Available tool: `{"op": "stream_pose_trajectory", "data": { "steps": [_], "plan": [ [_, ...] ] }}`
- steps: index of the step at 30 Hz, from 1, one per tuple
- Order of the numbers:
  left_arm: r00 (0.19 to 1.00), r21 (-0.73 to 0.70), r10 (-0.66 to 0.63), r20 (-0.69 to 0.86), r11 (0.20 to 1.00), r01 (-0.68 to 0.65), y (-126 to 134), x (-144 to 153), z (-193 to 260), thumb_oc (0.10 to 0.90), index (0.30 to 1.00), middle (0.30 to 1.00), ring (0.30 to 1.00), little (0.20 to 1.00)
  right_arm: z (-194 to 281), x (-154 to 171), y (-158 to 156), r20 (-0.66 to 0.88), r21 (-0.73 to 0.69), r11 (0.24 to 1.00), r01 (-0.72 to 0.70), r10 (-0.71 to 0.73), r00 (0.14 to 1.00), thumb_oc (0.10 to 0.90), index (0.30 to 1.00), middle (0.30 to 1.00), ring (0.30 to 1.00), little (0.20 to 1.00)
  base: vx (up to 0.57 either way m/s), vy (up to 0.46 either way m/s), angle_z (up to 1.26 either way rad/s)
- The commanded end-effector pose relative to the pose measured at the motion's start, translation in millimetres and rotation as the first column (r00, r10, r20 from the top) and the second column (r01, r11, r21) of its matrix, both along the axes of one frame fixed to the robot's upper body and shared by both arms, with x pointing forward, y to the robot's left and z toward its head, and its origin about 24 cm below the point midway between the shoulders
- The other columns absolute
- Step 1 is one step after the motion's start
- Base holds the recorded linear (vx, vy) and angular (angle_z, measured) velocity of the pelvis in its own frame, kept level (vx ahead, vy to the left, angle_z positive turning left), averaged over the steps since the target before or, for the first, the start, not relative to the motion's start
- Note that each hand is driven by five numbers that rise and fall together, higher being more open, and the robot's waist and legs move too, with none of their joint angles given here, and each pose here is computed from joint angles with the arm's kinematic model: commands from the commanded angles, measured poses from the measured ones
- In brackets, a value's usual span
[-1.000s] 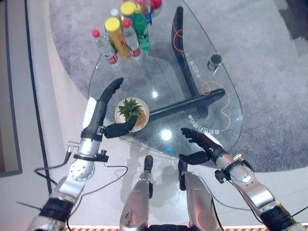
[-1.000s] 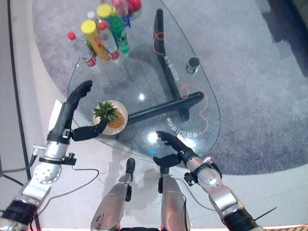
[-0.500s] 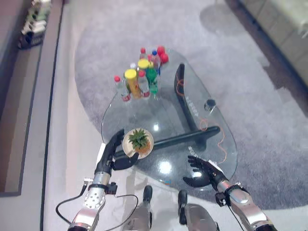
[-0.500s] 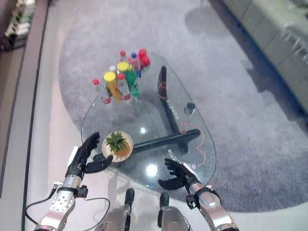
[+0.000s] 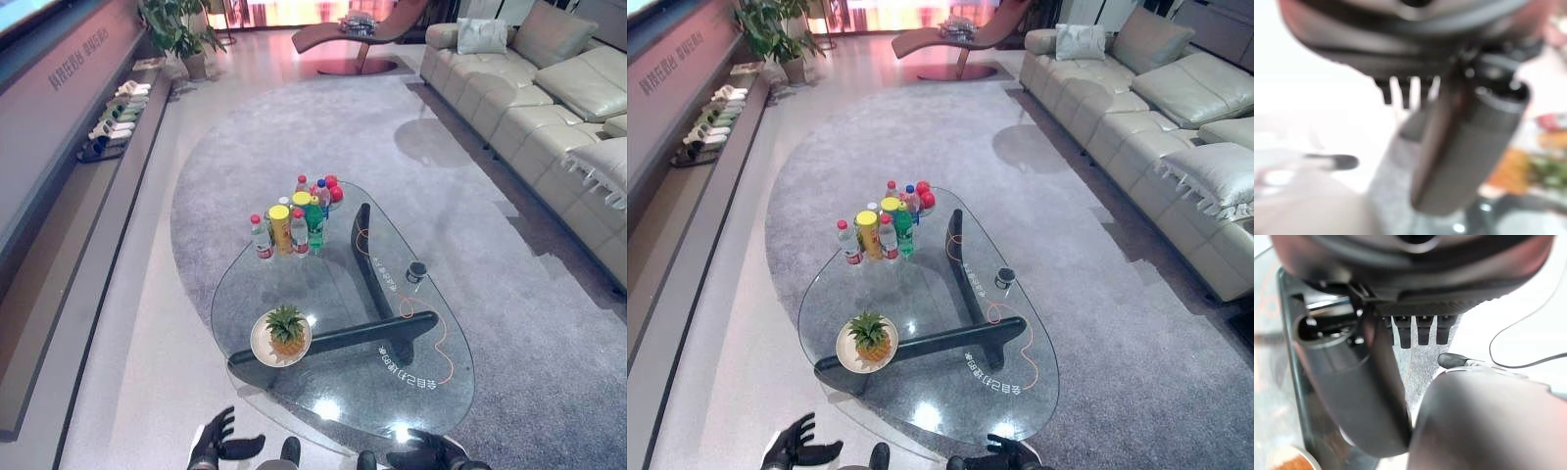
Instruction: Pick up the fruit to the plate
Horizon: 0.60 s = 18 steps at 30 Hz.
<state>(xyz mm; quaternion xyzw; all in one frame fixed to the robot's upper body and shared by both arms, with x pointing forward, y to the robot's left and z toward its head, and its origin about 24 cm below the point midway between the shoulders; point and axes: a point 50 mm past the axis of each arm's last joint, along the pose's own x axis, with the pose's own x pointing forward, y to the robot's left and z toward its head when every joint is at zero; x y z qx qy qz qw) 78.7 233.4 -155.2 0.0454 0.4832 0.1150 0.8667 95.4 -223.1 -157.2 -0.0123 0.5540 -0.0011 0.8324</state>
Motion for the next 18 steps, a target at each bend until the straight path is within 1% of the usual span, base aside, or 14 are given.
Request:
{"op": "stream_pose_trajectory", "data": {
  "steps": [1, 3, 4, 6, 9, 12, 18],
  "plan": [
    [0.994, -0.019, 0.074, 0.083, 0.997, -0.073, 11, 35, 8, 0.8, 0.9, 0.9, 0.9, 0.9, 3, 17, 0, 0.046, 0.013, 0.998, 0.061, -0.061, 0.997, 0.8, 0.9, 0.9, 0.9, 0.9, 0.0, 0.0, 0.0],
    [0.995, -0.029, 0.09, 0.052, 0.996, -0.089, 10, 30, 6, 0.8, 0.9, 0.9, 0.9, 0.9, 1, 13, -1, 0.029, 0.002, 0.997, 0.072, -0.072, 0.997, 0.8, 0.9, 0.9, 0.9, 0.9, 0.01, 0.016, -0.02],
    [0.991, -0.051, 0.136, 0.012, 0.99, -0.135, 9, 24, 2, 0.8, 0.9, 0.9, 0.9, 0.9, -2, 6, 0, -0.007, -0.013, 0.998, 0.069, -0.069, 0.998, 0.8, 0.9, 0.9, 0.9, 0.9, 0.01, 0.044, -0.05],
    [0.983, -0.069, 0.179, -0.025, 0.981, -0.181, 10, 20, 0, 0.8, 0.9, 0.9, 0.9, 0.9, -6, -5, -3, -0.054, -0.029, 0.996, 0.08, -0.081, 0.995, 0.8, 0.9, 0.9, 0.9, 0.9, 0.0, 0.043, -0.05],
    [0.975, -0.087, 0.215, -0.05, 0.972, -0.219, 7, 17, -2, 0.8, 0.9, 0.9, 0.9, 0.9, -8, -14, -3, -0.101, -0.048, 0.995, 0.092, -0.097, 0.99, 0.8, 0.9, 0.9, 0.9, 0.9, 0.0, 0.035, -0.05],
    [0.967, -0.105, 0.245, -0.065, 0.962, -0.251, 5, 14, -4, 0.8, 0.9, 0.9, 0.9, 0.9, -10, -19, -3, -0.128, -0.057, 0.993, 0.106, -0.112, 0.985, 0.8, 0.9, 0.9, 0.9, 0.9, 0.0, 0.031, -0.1],
    [0.961, -0.126, 0.267, -0.074, 0.953, -0.275, 2, 14, -5, 0.8, 0.9, 0.9, 0.9, 0.9, -10, -22, -6, -0.135, -0.07, 0.99, 0.124, -0.133, 0.982, 0.8, 0.9, 0.9, 0.9, 0.9, 0.01, 0.015, -0.04]
  ]
}}
